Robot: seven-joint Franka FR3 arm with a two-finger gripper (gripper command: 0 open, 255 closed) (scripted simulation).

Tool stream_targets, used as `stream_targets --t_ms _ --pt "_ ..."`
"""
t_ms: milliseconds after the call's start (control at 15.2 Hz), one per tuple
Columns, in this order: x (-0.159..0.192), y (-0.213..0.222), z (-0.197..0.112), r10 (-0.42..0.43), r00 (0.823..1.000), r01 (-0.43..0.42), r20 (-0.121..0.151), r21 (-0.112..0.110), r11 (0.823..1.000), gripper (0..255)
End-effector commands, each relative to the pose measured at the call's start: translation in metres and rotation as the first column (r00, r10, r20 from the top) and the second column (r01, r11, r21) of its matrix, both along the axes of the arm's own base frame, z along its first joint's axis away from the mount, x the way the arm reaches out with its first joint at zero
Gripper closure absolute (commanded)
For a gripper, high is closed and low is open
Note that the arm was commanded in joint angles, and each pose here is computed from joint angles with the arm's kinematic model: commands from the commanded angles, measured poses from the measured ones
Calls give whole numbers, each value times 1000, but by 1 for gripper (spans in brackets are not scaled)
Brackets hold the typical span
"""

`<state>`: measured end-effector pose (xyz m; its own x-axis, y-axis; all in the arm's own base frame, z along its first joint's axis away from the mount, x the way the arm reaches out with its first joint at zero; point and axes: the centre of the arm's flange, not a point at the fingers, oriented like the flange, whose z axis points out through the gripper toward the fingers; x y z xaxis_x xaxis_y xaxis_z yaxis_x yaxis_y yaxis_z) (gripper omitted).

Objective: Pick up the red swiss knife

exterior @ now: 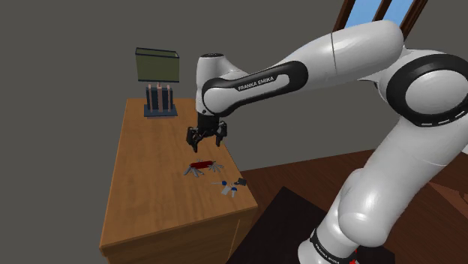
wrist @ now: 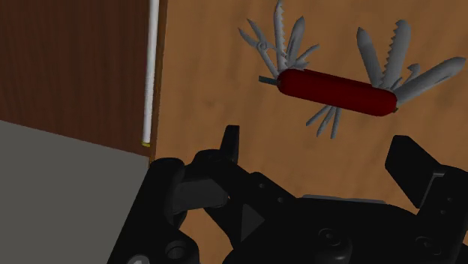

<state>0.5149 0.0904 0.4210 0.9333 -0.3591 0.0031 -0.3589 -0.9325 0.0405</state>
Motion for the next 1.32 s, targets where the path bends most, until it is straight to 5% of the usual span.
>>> stream_targets --t_ms 0,660,726,1254 --pt "21 8 -22 -26 1000 26 -17 6 1000 0" --pt "26 10 -68 -32 999 32 -22 8 999 0" --pt "27 10 -68 -32 999 32 -22 8 999 255" --pt "29 8 -68 -32 999 32 -22 8 999 255"
